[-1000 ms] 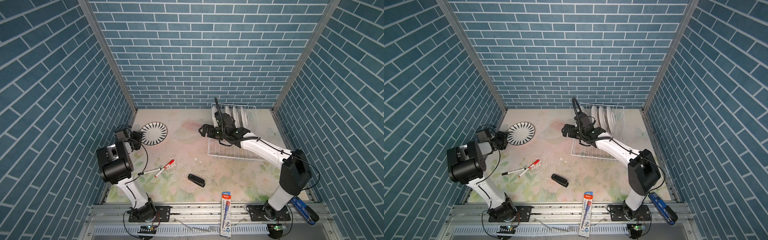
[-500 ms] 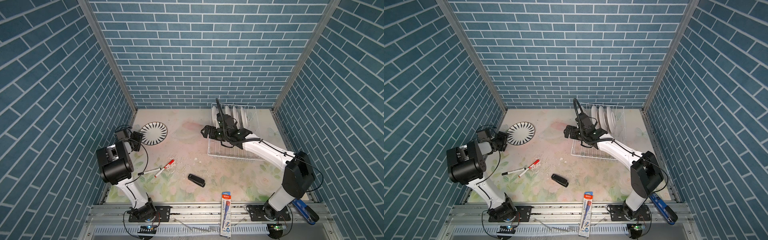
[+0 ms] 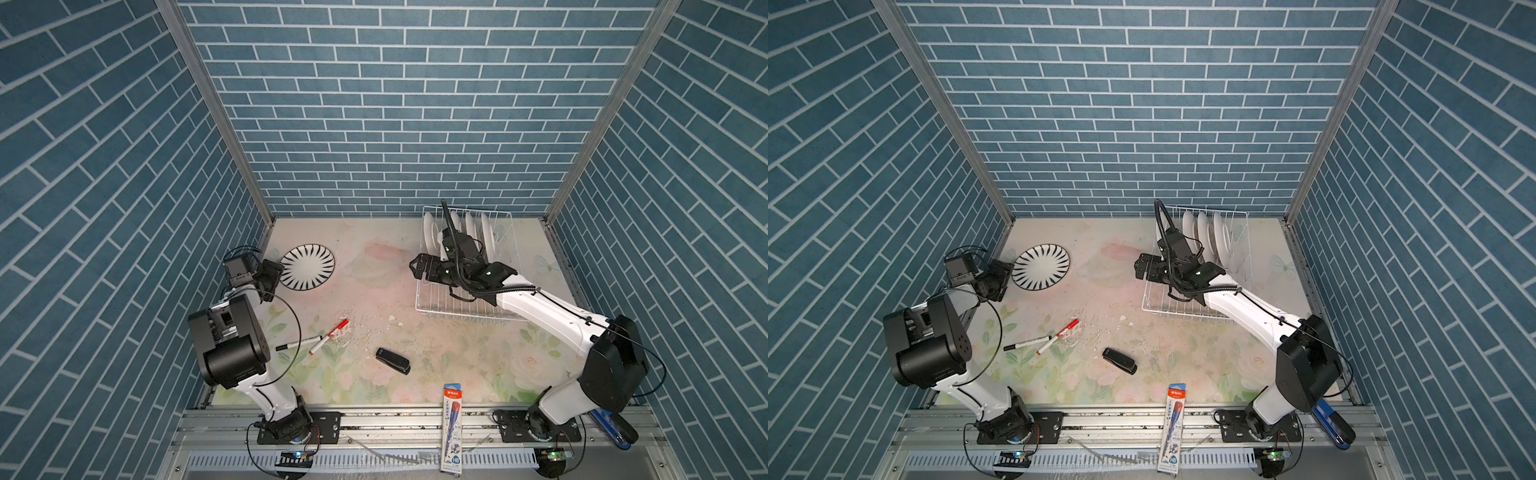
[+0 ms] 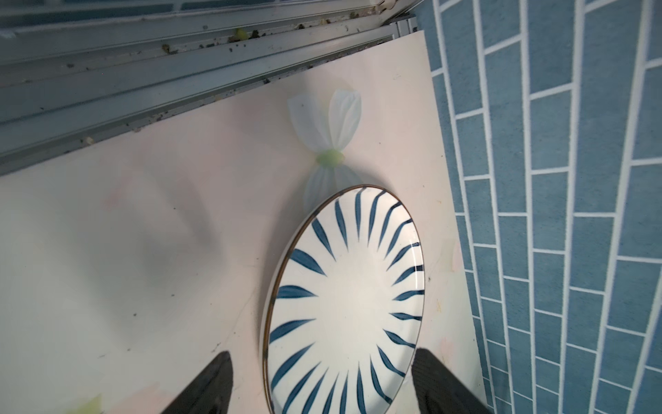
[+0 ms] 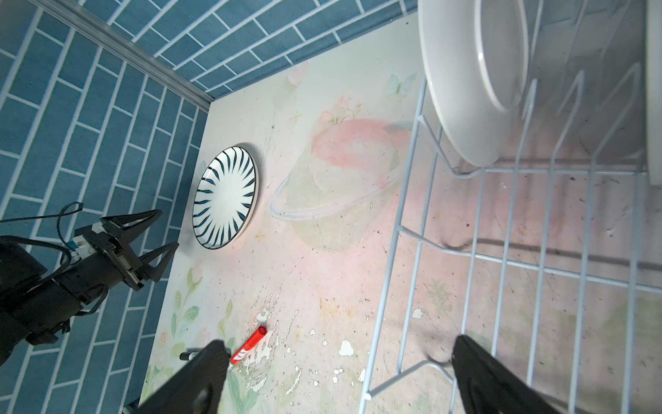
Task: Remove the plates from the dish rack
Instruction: 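Release the plate with the left gripper while the right gripper moves over the rack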
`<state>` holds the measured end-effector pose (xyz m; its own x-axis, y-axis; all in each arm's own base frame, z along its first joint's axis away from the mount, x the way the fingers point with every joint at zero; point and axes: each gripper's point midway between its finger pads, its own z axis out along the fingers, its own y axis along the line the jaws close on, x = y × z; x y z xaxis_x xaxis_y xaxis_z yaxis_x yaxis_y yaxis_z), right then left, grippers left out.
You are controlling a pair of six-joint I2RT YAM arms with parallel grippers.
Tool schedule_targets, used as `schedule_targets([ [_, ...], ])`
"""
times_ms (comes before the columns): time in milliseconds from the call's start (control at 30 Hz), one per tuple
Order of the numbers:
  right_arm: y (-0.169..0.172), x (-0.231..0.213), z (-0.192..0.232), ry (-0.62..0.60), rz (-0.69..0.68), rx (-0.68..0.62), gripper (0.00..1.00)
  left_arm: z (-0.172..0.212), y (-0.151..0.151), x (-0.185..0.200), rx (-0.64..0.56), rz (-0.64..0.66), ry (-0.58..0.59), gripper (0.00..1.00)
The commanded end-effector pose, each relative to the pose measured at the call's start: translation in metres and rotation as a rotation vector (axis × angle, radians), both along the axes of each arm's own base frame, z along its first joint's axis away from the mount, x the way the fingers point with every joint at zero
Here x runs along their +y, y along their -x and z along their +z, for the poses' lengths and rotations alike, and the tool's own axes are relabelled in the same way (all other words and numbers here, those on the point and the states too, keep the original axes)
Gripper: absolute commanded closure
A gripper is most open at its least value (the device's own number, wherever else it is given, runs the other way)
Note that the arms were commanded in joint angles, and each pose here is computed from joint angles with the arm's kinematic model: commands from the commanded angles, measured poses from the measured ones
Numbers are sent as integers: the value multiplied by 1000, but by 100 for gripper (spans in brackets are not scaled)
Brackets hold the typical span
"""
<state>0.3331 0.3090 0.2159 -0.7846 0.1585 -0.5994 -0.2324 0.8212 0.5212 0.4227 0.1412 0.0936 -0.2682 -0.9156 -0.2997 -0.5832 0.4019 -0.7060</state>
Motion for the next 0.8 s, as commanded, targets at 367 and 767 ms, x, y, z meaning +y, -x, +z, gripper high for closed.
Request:
schedule_targets([
  [367, 28, -55, -18, 102, -136, 0, 2, 46, 34, -37, -78, -104, -60, 19],
  [767, 29, -94, -38, 316, -250, 21, 1, 91, 52, -115, -162, -311, -174, 19],
])
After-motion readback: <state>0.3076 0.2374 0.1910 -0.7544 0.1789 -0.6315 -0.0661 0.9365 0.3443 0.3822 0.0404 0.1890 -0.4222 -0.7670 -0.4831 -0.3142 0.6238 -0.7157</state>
